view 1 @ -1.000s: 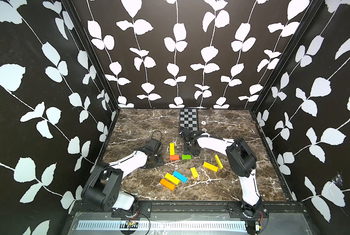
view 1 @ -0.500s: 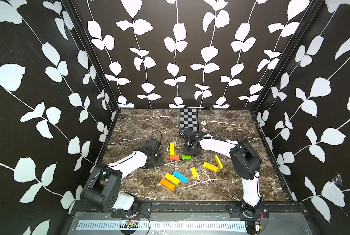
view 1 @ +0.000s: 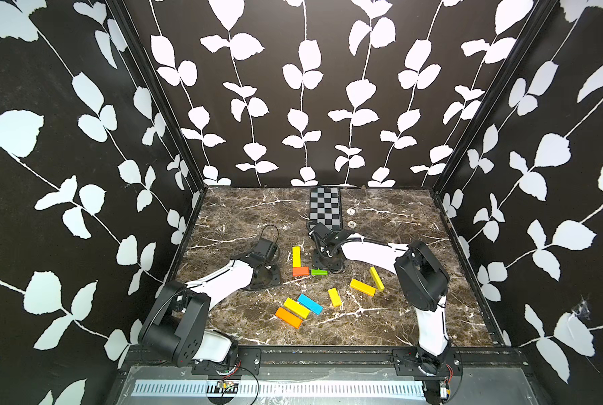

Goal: Assemble the letter h with building blocks
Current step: Assemble the building block at the center of the board.

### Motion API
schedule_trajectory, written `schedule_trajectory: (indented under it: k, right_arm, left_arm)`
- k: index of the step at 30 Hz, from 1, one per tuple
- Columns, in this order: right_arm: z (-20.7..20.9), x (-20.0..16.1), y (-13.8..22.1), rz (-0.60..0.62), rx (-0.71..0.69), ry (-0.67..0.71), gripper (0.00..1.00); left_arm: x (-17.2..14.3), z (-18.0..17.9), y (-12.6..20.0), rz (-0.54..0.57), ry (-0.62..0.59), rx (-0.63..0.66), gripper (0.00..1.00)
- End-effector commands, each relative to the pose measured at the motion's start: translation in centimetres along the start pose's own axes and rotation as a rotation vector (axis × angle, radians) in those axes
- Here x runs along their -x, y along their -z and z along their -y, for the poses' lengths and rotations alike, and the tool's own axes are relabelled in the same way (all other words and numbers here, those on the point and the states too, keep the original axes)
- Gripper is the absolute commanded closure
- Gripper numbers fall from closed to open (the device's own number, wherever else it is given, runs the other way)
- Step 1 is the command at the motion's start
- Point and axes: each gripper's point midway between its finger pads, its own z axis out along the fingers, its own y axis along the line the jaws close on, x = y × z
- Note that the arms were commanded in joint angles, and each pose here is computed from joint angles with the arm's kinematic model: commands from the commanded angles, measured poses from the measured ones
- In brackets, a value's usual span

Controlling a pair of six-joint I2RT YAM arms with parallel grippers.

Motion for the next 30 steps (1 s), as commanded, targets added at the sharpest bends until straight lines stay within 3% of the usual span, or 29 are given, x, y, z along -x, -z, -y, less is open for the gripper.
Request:
schedule_trajectory:
  k: [1,30]
  right_arm:
    - [-0.54,0.25,-0.67,0.005,0.002,-0.02,0.46]
    - [-1.04,0.02,-0.99,0.0,0.044,-0.089,0.48]
  left_arm:
    - [0.3,0.54,0.34,0.006,-0.023,-0.01,0.42]
    - [0.1,1.04,-0.09,-0.009,-0.045,-0.011,0.41]
